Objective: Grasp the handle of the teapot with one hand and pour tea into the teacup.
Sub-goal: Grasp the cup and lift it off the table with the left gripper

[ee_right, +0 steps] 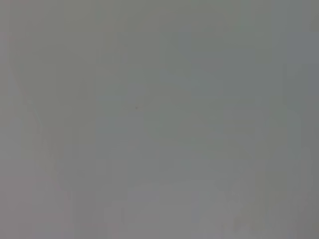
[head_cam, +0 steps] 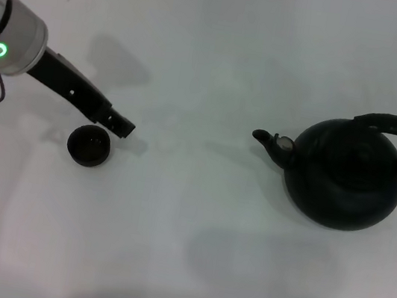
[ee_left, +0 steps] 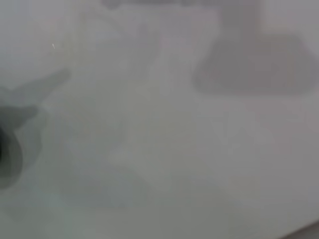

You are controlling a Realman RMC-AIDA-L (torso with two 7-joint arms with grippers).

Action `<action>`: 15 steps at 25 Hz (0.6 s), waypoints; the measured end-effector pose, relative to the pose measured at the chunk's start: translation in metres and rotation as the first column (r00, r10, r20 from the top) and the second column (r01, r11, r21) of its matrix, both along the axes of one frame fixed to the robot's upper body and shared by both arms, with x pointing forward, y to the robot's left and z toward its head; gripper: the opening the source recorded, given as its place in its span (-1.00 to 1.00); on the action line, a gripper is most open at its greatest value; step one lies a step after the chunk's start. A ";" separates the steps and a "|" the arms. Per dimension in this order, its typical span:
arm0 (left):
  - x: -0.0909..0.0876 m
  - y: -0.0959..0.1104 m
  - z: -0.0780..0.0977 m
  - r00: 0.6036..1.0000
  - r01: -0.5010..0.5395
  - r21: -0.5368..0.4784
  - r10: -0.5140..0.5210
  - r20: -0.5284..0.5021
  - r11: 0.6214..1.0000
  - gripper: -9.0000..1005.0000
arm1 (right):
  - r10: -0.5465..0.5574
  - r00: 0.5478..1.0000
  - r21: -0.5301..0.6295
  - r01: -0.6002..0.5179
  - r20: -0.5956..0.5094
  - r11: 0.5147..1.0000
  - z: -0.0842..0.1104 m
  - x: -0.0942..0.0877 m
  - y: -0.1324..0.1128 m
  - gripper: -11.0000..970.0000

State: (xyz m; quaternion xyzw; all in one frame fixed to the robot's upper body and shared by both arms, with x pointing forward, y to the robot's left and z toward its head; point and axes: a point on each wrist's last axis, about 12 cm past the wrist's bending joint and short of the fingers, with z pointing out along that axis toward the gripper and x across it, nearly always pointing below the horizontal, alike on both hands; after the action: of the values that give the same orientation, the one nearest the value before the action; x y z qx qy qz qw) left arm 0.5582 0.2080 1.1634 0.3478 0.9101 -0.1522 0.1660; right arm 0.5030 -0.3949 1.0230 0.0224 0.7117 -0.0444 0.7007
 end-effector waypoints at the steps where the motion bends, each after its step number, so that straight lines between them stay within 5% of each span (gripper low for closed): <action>1: 0.000 0.000 0.000 1.000 0.000 0.000 0.000 0.000 1.000 0.73 | 0.001 1.000 0.000 -0.001 0.000 1.000 0.000 0.000 0.000 0.73; 15: -0.005 0.001 -0.018 0.999 -0.016 0.114 0.022 -0.050 0.993 0.73 | -0.001 1.000 -0.001 0.001 -0.005 1.000 -0.001 -0.002 -0.001 0.73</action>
State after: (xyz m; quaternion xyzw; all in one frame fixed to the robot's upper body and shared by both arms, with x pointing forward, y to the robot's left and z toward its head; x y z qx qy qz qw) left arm 0.5532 0.2088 1.1459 0.3442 0.9245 -0.1072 0.1242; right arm 0.5009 -0.3956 1.0218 0.0221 0.7134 -0.0452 0.6989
